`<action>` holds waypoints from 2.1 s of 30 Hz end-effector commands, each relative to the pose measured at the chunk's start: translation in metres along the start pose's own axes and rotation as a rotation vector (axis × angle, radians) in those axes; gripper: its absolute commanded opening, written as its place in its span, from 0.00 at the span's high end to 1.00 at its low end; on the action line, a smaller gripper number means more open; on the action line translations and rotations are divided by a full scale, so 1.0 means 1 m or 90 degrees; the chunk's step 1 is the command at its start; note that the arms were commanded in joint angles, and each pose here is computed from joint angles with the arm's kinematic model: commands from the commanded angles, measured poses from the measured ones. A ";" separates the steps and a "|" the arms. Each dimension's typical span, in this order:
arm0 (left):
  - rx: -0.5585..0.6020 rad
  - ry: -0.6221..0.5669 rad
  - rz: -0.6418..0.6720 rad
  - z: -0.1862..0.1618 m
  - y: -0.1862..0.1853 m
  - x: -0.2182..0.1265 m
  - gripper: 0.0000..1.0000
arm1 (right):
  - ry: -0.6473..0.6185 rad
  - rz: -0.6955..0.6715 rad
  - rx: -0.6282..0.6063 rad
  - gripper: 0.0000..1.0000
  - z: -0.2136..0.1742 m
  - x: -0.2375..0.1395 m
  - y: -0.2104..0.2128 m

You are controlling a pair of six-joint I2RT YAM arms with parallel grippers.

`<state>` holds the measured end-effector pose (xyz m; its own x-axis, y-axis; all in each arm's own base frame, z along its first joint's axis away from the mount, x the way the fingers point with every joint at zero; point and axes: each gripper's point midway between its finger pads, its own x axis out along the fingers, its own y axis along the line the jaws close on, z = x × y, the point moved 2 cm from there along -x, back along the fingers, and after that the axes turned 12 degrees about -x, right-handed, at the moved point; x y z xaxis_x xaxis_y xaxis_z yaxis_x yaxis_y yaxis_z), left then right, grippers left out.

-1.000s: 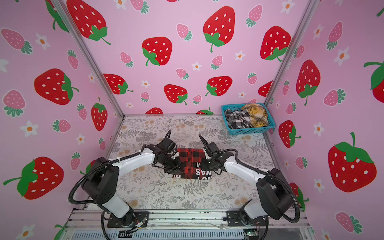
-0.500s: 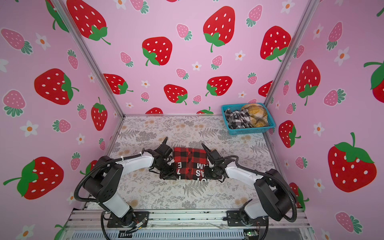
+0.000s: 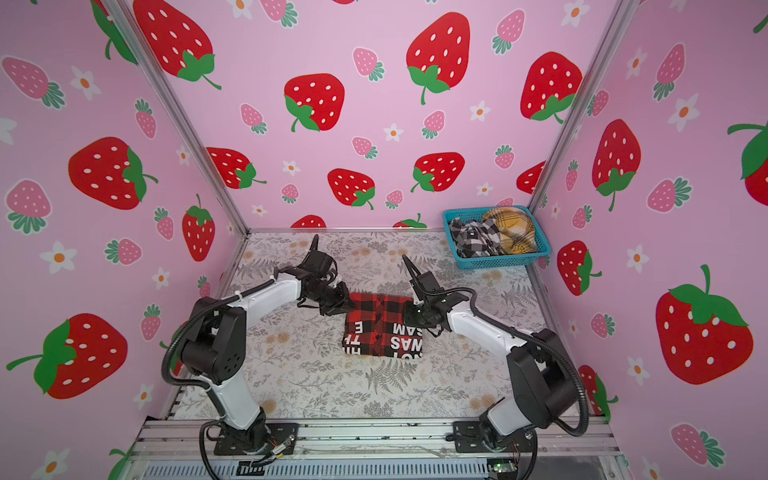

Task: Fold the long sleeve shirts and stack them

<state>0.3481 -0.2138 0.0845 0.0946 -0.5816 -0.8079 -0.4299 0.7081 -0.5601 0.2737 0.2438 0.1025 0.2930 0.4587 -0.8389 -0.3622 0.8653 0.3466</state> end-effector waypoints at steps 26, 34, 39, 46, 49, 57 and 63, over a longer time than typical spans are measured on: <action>0.038 0.026 -0.058 -0.001 -0.057 0.002 0.81 | -0.002 0.026 -0.007 0.78 0.050 0.032 0.020; 0.005 0.061 -0.052 0.009 -0.052 0.041 0.82 | 0.007 0.040 -0.017 0.78 0.067 0.070 0.024; -0.013 0.071 -0.018 0.012 -0.032 0.060 0.83 | 0.041 0.029 -0.018 0.79 0.057 0.095 0.015; -0.022 0.074 -0.007 0.009 -0.024 0.059 0.83 | 0.056 0.023 -0.026 0.80 0.053 0.094 0.013; -0.007 0.058 -0.027 0.006 -0.038 0.040 0.80 | 0.038 0.022 -0.033 0.79 0.058 0.071 0.021; 0.018 0.035 -0.064 -0.019 -0.055 0.004 0.78 | 0.010 0.064 -0.048 0.77 0.029 0.024 0.057; 0.023 0.075 -0.061 -0.041 -0.055 0.029 0.81 | 0.022 0.090 -0.043 0.78 -0.008 0.022 0.074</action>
<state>0.3486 -0.2792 0.1191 0.0797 -0.6932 -0.7163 -0.3538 0.6521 -0.6705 0.2584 0.3199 0.1169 0.2226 0.5788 -0.7845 -0.4968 0.7597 0.4196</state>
